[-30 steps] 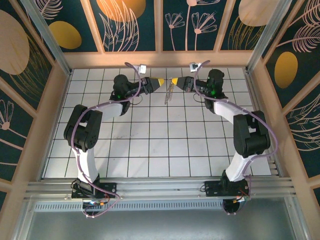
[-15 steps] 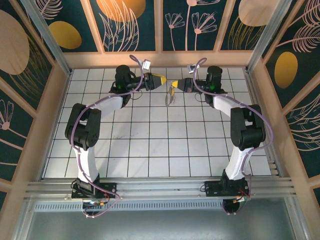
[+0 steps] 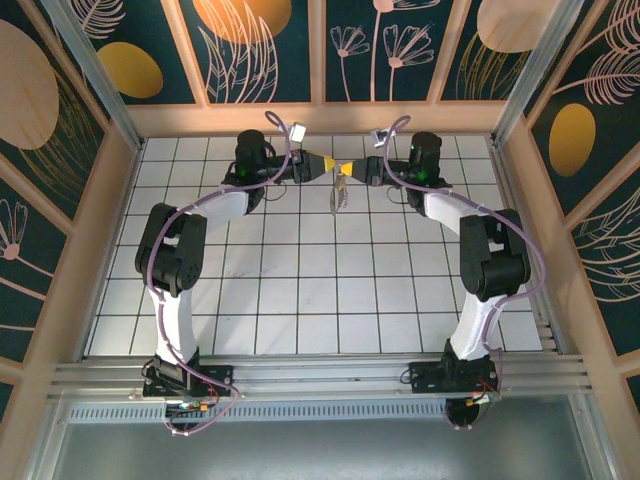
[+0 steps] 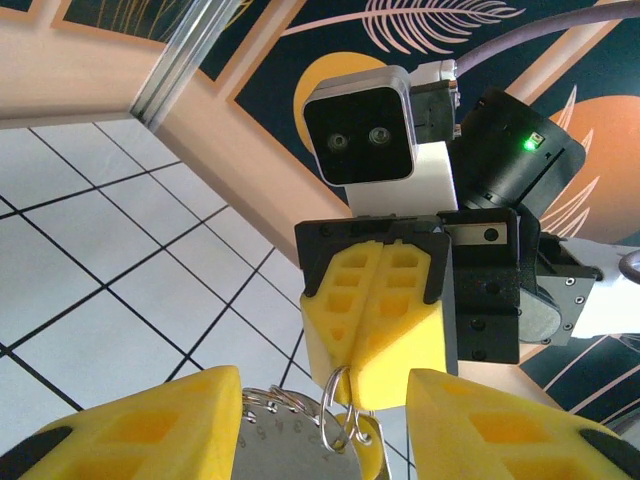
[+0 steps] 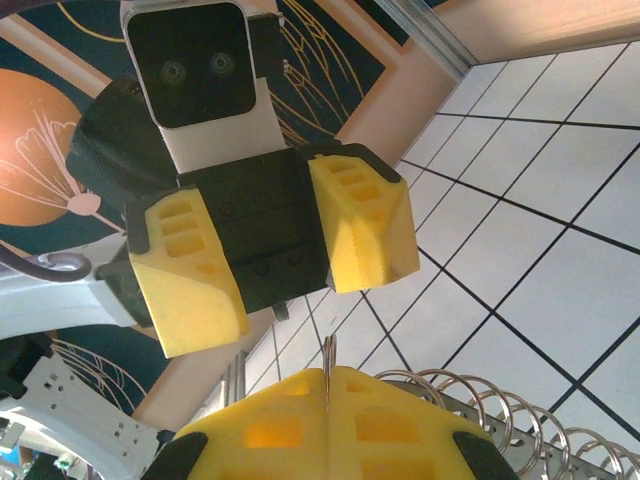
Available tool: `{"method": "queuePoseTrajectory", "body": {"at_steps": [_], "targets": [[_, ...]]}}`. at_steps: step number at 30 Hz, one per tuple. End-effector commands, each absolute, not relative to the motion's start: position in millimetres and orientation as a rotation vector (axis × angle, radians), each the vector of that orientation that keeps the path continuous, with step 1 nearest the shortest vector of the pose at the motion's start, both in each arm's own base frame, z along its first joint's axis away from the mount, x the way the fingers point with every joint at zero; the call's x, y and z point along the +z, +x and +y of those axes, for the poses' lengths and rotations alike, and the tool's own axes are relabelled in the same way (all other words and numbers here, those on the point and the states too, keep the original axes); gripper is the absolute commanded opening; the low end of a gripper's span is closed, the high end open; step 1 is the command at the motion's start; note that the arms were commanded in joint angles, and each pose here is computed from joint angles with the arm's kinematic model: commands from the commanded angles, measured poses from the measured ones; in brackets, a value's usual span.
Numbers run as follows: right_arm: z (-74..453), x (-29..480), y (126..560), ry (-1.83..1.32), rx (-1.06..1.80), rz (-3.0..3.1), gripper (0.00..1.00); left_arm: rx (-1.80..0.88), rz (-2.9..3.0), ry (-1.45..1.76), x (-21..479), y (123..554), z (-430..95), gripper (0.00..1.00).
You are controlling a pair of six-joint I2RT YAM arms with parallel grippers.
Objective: Put the keys on the keyring
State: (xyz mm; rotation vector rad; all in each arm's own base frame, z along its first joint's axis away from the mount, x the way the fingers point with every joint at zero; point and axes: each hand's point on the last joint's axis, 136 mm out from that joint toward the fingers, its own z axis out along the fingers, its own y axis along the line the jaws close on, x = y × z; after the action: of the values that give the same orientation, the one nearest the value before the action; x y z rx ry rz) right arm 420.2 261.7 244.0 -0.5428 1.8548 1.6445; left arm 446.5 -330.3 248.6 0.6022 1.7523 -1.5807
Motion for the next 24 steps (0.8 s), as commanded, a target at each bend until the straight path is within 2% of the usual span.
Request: {"method": "queuePoseTrajectory", "body": {"at_steps": [1, 13, 24], "targets": [[267.1, 269.2, 417.3, -0.617, 1.636, 1.767, 0.0, -1.597, 1.722, 0.622, 254.0, 449.1, -328.9, 0.47], [270.1, 271.7, 416.9, -0.622, 1.634, 1.758, 0.0, -1.62, 1.723, 0.612, 247.5, 447.6, -328.9, 0.45], [271.7, 271.1, 419.2, -0.616, 1.638, 1.757, 0.0, -1.659, 1.71, 0.622, 247.8, 443.5, -330.3, 0.35]]}}
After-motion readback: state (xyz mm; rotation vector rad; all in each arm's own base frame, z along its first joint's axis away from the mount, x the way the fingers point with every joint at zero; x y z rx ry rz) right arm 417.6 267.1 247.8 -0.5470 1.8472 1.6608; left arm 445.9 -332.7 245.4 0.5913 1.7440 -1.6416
